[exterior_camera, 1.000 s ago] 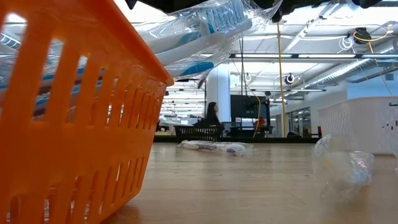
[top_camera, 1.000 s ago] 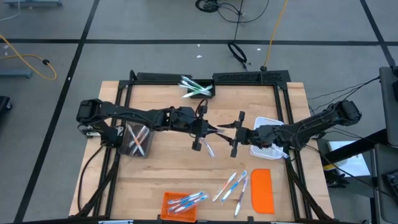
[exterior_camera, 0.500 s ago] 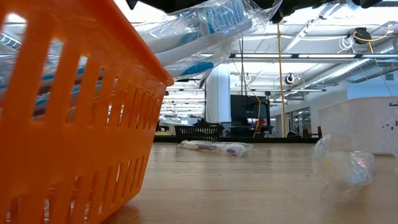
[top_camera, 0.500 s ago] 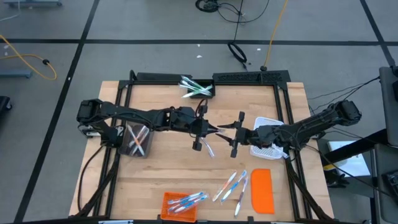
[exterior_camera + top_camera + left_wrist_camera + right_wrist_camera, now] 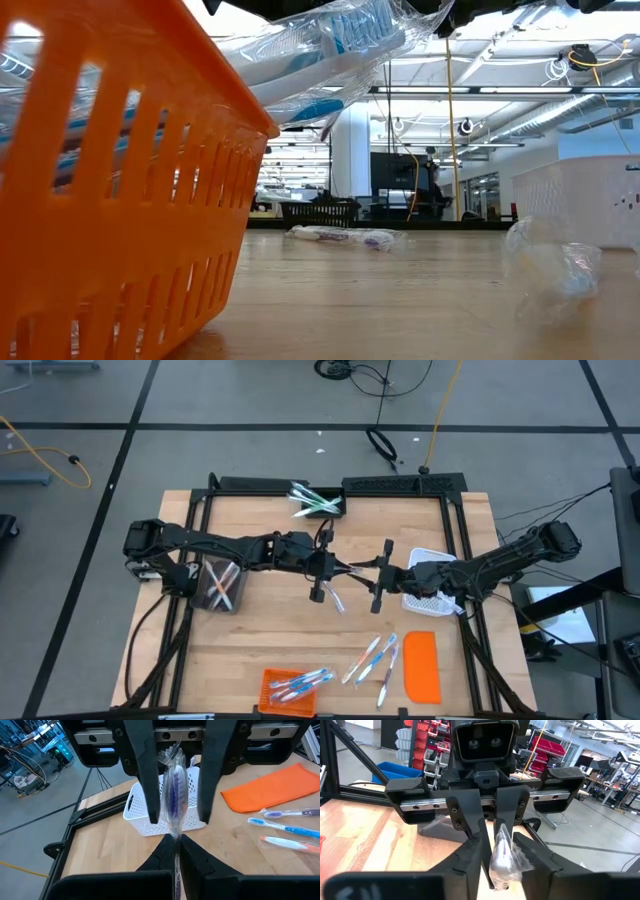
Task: Pick & Place Toothbrushes
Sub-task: Put the purple toothbrush into the white bin
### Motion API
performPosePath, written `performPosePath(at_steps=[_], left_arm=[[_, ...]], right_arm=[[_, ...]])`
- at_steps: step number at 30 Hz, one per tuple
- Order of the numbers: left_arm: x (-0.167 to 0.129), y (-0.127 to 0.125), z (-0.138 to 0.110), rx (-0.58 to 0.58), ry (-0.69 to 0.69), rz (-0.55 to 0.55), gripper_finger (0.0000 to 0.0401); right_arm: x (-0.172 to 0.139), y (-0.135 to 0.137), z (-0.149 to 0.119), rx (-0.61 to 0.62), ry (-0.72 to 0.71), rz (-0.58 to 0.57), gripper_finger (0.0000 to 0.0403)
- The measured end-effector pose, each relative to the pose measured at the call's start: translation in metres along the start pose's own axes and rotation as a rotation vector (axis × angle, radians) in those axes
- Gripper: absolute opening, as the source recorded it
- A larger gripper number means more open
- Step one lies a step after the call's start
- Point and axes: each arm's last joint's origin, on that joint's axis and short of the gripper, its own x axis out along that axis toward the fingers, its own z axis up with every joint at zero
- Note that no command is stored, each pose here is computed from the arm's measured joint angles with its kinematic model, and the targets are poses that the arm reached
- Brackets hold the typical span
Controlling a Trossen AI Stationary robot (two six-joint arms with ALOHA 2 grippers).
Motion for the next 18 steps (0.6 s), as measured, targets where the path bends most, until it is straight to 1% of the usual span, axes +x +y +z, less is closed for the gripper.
performPosePath(at_steps=[5, 14, 18], left_arm=[[0.0000, -0.0001, -0.0002, 0.000, 0.002, -0.001, 0.0012], [0.0000, -0.0002, -0.0004, -0.002, 0.004, -0.001, 0.0002], [0.0000, -0.0002, -0.0004, -0.021, 0.003, -0.001, 0.0017]], right_arm=[[0.0000, 0.0001, -0.0005, -0.003, 0.005, 0.001, 0.0041], [0.0000, 0.0003, -0.0015, -0.002, 0.017, 0.002, 0.0038], [0.0000, 0.0002, -0.0016, -0.005, 0.018, -0.001, 0.0038]])
